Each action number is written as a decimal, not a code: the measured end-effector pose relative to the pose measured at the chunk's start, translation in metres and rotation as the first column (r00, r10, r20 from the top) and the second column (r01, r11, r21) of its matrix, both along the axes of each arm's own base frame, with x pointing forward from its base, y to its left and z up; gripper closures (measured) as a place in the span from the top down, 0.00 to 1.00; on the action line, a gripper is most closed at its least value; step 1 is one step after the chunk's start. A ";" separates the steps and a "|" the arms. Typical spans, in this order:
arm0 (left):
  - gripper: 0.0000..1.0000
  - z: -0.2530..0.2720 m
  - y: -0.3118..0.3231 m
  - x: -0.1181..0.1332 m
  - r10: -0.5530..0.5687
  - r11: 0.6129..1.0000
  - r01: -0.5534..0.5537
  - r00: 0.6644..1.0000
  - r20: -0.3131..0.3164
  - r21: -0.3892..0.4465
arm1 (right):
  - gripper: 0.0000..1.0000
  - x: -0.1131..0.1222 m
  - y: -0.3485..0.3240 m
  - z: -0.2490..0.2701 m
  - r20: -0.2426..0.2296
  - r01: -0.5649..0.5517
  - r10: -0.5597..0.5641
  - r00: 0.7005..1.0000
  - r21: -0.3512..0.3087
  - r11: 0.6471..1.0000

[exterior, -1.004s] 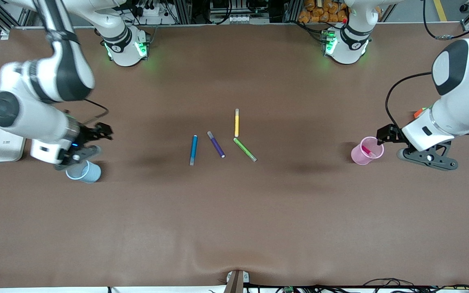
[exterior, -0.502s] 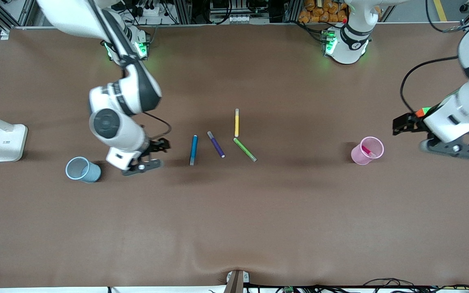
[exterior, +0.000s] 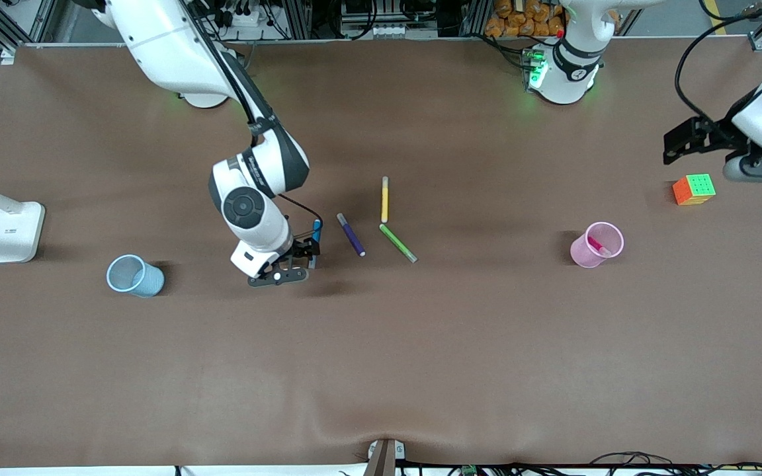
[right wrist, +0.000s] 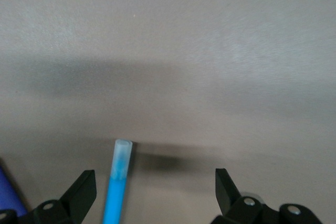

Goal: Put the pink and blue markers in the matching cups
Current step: 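Raise the left gripper while the right gripper reaches the blue marker, then grasp the blue marker with the right gripper, then carry the blue marker over the light blue cup with the right gripper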

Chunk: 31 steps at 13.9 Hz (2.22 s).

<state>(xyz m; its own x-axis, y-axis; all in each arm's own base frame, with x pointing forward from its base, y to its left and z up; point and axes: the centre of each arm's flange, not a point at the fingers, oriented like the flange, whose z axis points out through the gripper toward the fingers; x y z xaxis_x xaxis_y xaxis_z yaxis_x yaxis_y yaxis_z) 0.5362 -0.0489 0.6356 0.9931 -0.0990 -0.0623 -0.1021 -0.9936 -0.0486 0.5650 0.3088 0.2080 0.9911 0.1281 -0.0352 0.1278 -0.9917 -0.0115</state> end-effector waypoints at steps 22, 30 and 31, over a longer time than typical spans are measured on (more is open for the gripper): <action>1.00 -0.002 0.043 0.007 0.138 0.989 -0.137 0.990 0.017 -0.055 | 0.17 0.032 -0.024 0.033 0.036 -0.142 0.142 0.989 0.008 0.990; 1.00 -0.004 0.043 0.008 0.136 0.989 -0.135 0.991 0.014 -0.055 | 0.17 0.103 -0.193 0.145 0.048 -0.657 0.656 0.754 0.033 0.753; 1.00 -0.004 0.043 0.008 0.137 0.989 -0.136 0.991 0.014 -0.055 | 0.17 0.109 -0.217 0.149 0.062 -0.710 0.708 0.704 0.035 0.703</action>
<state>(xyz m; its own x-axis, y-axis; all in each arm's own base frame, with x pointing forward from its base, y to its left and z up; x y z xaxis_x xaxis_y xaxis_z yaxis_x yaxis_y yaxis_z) 0.5447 -0.0062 0.6321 0.9985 0.0345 -0.0425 0.0347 -0.9994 0.0047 0.6737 0.0920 0.3567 0.6074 0.7938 0.0306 0.7943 -0.6063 -0.0379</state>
